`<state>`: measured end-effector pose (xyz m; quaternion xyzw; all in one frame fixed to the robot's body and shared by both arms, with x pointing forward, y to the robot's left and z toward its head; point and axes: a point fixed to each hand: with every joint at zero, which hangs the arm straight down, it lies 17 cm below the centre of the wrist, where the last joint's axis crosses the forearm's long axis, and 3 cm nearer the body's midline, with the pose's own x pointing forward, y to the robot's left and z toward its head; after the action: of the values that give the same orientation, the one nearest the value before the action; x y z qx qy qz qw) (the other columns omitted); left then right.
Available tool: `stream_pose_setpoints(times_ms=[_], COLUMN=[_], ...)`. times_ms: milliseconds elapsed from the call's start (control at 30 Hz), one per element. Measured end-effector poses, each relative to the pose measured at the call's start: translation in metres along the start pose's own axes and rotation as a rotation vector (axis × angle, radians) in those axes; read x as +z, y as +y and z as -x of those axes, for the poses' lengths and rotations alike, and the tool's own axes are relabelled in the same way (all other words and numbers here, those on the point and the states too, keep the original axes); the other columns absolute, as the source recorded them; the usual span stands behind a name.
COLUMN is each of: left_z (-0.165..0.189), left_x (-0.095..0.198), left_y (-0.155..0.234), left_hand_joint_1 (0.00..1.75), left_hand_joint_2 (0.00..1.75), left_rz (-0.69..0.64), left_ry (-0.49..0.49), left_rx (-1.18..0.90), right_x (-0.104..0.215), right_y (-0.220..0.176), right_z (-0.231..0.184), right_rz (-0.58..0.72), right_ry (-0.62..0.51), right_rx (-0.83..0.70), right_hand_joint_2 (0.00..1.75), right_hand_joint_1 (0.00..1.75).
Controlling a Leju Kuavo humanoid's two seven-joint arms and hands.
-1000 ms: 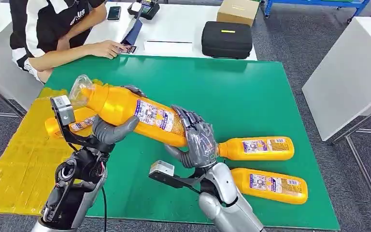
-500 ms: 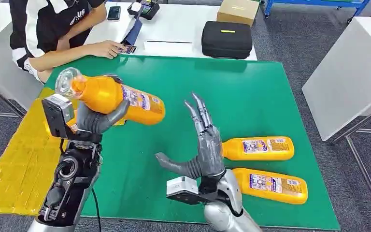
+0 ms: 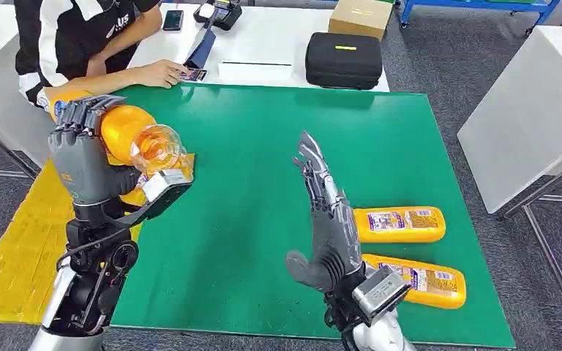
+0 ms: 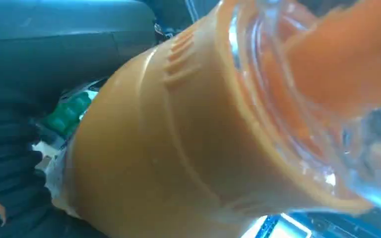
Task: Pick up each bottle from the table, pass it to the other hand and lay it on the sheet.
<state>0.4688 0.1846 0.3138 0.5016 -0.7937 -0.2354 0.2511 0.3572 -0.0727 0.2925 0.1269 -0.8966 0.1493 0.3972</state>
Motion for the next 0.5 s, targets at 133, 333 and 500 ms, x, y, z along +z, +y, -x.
stream_pose_setpoints(times_ms=[133,333,500], left_z=[0.001,0.02,0.027], left_x=[0.002,0.006,0.006], left_y=[-0.011,-0.045,-0.057], left_hand_joint_1=[1.75,1.75,1.75], left_hand_joint_2=[1.75,1.75,1.75], left_rz=[0.055,0.207,0.246], left_ry=[-0.027,-0.004,0.001], left_rx=[-0.112,-0.299,-0.369], right_x=[0.001,0.004,0.006], right_y=[0.001,0.009,0.01], right_z=[-0.002,-0.003,-0.003], right_rz=[-0.021,-0.081,-0.099], right_ry=[0.003,0.012,0.016], right_rx=[-0.055,-0.134,-0.138], right_hand_joint_2=[1.75,1.75,1.75], right_hand_joint_1=[0.0,0.0,0.0])
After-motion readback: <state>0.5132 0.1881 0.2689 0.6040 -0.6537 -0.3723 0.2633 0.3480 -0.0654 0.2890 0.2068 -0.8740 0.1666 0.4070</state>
